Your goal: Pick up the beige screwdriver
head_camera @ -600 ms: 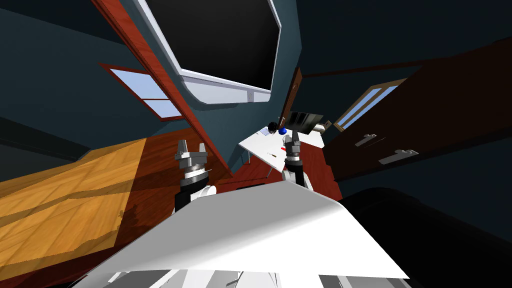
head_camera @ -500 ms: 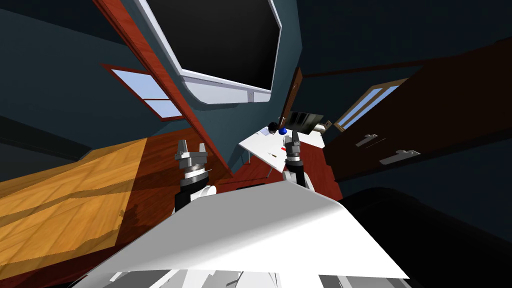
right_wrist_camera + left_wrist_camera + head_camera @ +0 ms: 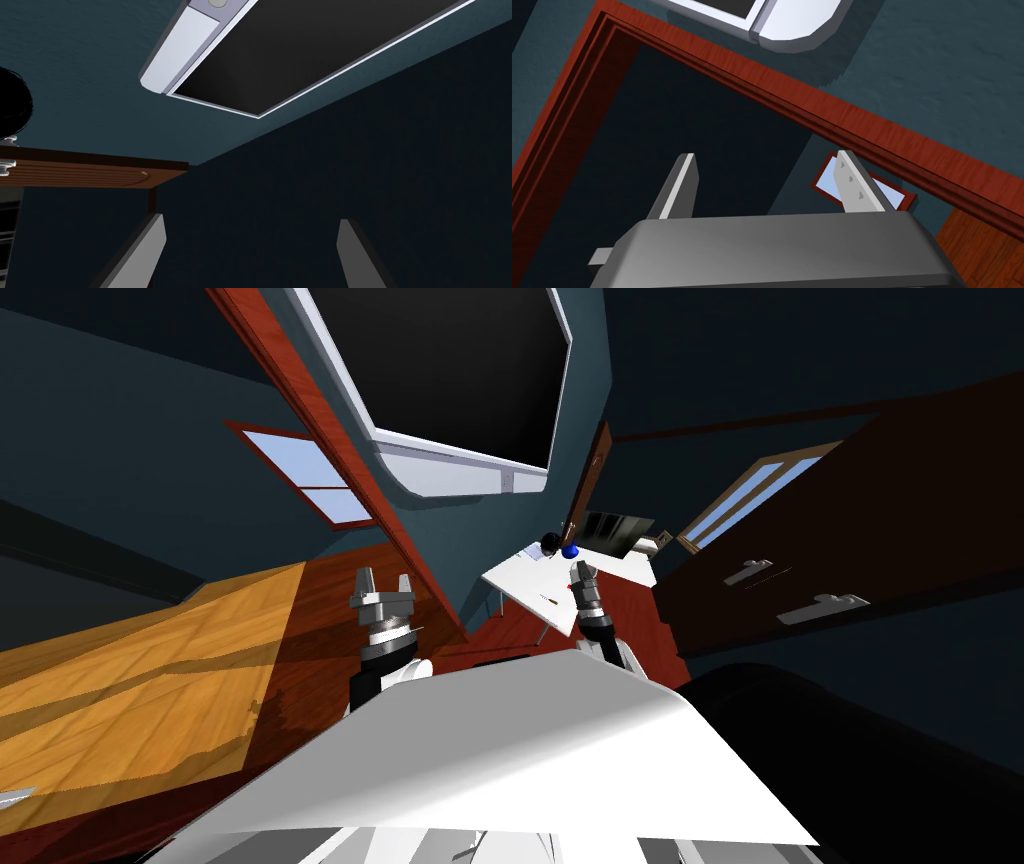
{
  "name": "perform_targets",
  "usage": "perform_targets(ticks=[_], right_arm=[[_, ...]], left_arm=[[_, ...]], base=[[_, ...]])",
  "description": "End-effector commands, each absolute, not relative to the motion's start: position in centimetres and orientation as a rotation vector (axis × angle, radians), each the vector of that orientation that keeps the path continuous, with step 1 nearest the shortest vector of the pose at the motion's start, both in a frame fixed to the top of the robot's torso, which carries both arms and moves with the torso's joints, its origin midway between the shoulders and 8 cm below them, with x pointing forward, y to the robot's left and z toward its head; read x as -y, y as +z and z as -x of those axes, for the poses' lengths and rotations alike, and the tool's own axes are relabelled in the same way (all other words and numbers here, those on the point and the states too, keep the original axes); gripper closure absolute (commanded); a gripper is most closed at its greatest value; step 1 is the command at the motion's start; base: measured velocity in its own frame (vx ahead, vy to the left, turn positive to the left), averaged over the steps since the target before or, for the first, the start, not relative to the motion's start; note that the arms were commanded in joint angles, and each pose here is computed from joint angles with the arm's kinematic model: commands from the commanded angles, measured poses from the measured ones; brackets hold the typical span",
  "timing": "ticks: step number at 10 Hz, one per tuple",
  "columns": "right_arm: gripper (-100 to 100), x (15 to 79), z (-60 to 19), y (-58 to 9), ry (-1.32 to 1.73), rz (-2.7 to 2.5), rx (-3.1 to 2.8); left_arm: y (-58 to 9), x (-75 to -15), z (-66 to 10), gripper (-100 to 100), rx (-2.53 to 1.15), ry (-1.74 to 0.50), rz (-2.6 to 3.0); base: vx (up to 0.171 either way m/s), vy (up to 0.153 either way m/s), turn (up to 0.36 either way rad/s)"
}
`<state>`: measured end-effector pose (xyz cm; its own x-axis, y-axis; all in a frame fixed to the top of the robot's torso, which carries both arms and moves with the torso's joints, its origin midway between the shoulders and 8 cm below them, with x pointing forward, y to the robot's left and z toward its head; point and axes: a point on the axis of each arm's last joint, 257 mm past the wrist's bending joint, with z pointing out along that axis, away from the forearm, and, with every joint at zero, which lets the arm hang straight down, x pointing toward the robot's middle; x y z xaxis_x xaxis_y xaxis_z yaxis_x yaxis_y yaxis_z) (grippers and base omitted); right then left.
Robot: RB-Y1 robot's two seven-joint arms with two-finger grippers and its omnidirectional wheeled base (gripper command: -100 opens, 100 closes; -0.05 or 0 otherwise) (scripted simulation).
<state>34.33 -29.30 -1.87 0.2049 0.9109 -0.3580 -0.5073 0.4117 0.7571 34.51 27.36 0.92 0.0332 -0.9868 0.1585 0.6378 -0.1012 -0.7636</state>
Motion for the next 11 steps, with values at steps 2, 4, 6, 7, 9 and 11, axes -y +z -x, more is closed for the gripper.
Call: perform_targets(ticks=[2,4,6,7,9,11], right_arm=[[-100,30.7,-34.4,-4.9,1.004,-0.564,-1.011],[-100,31.5,-34.1,-6.9,0.964,-0.571,-1.096],[-100,32.4,-33.6,-8.9,0.92,-0.584,-1.18],[-100,32.3,-33.7,-8.9,0.92,-0.566,-1.196],[-100,33.3,-33.0,-11.1,0.872,-0.573,-1.288],[-100,34.4,-32.2,-13.2,0.821,-0.581,-1.382]], left_arm=[[0.9,-27.4,-34.5,0,-0.562,-1.494,0.818],[0.9,-27.4,-34.5,0,-0.562,-1.494,0.818],[0.9,-27.4,-34.5,0,-0.562,-1.494,0.818],[0.9,-27.4,-34.5,0,-0.562,-1.494,0.818],[0.9,-27.4,-34.5,0,-0.562,-1.494,0.818],[0.9,-27.4,-34.5,0,-0.562,-1.494,0.818]], base=[[0.021,0.037,0.04],[0.028,0.028,0.051],[0.03,0.029,0.051],[0.027,0.031,0.034],[0.037,0.039,0.063],[0.027,0.028,0.064]])
